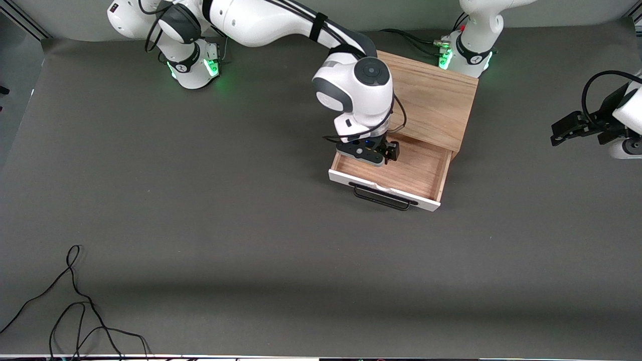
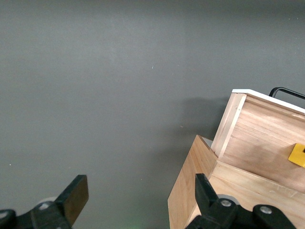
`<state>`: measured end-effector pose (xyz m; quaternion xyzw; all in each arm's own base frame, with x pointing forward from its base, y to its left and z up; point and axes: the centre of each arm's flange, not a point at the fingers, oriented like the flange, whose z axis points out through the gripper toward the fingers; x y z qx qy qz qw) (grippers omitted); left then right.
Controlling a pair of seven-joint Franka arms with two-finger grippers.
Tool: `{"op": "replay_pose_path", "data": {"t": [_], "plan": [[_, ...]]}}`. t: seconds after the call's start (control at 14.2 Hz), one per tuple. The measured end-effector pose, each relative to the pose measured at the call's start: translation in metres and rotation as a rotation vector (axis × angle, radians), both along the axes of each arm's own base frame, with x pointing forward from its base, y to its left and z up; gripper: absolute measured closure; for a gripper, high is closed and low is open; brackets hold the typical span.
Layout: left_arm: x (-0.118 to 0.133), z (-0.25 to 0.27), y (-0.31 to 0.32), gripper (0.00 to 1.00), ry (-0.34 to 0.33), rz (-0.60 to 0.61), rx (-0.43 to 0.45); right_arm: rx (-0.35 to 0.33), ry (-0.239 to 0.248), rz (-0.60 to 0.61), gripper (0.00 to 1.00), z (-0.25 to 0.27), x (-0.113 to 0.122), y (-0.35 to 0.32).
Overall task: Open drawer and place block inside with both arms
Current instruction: 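Open the right gripper to release the cube and lift away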
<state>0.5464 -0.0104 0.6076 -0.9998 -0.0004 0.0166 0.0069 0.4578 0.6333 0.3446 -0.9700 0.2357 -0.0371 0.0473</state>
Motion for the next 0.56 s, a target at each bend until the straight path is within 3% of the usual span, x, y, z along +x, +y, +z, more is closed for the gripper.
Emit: {"op": "replay_pose_path", "data": {"t": [0.28,0.56], "plan": [[-0.001,0.002,-0.018,0.00,-0.004,-0.037,-0.003,-0.022,-0.019,0.002,0.00,0.078,0.050,-0.061],[-0.001,0.006,-0.018,0.00,-0.013,-0.038,-0.005,0.007,0.013,0.067,0.00,0.147,0.110,-0.171]]}}
